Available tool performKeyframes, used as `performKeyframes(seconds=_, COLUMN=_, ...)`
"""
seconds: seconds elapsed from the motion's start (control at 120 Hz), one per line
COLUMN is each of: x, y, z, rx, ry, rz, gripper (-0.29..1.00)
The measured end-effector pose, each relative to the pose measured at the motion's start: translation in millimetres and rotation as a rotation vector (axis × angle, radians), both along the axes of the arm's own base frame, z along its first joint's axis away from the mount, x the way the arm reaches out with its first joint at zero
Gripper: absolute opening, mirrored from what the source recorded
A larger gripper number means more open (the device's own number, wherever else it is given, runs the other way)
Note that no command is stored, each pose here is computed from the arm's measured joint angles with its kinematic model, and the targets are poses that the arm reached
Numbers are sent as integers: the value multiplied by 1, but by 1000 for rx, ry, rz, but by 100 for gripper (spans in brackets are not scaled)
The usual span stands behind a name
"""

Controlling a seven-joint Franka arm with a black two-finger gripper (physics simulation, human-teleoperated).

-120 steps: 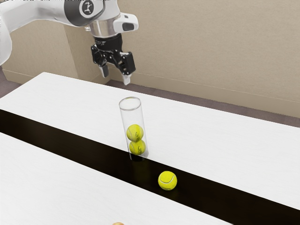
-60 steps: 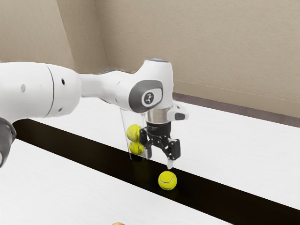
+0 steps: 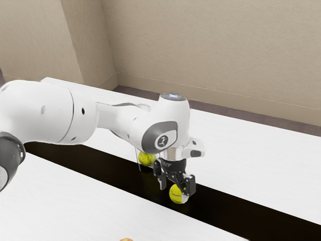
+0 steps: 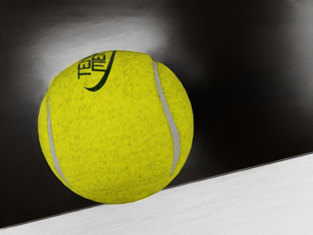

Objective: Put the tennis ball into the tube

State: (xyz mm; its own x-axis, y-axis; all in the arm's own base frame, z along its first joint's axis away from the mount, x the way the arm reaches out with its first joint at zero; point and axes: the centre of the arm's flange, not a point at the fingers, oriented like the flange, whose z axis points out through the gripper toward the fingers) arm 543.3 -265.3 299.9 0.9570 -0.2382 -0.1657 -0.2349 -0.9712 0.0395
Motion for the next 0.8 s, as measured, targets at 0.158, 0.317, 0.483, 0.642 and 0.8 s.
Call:
performKeyframes(seconds=0.158, x=10, y=2, z=-9, rx=-16, ry=-91, rz=14, gripper=68)
performKeyframes(seconds=0.317, x=14, y=7, z=-25, rx=-16, ry=-137, rz=27, gripper=68)
performKeyframes(seconds=0.483, x=17, y=9, z=-38, rx=-15, ry=-155, rz=39, gripper=68)
performKeyframes(seconds=0.642, x=14, y=12, z=-50, rx=-25, ry=-157, rz=61, gripper=68)
performKeyframes(seconds=0.8, x=16, y=13, z=-50, rx=-47, ry=-170, rz=82, gripper=68)
